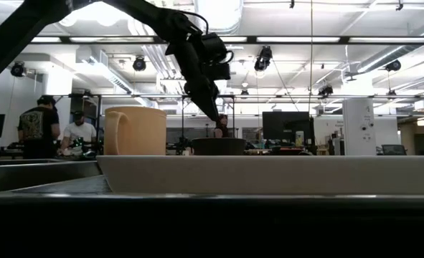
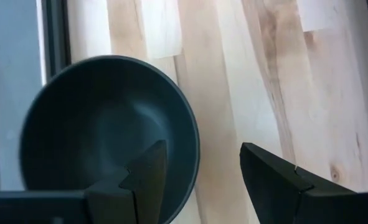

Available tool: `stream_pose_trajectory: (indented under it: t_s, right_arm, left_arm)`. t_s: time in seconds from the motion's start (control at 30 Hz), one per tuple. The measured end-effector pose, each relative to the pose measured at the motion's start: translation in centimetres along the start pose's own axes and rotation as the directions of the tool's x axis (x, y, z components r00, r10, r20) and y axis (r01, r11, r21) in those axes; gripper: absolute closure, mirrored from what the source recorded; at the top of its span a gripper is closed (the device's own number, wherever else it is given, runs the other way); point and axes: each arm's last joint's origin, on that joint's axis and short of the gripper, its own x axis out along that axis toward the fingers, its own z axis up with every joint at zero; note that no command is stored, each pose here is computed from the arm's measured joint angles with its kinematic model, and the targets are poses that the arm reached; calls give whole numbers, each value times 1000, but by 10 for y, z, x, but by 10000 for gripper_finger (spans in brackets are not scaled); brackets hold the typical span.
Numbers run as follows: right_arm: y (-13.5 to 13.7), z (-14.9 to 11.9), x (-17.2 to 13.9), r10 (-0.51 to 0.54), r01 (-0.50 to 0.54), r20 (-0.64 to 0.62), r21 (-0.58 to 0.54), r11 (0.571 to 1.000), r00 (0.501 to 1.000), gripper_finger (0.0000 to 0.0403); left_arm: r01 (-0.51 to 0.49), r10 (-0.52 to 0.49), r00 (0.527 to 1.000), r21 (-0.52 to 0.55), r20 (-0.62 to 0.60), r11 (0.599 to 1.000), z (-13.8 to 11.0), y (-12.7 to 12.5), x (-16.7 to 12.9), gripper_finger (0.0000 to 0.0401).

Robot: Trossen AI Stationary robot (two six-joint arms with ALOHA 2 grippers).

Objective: Set up tray
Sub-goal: Put the black bowl on top of the white plate

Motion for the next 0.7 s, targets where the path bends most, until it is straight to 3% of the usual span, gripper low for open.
stream_pose_trajectory:
  t_s: [0.7]
  right_arm:
    - [4, 3, 0, 51, -51, 17, 21, 998, 999, 335]
  left_arm:
    - [-4, 3, 1000, -33, -14, 999, -27, -11, 42, 218]
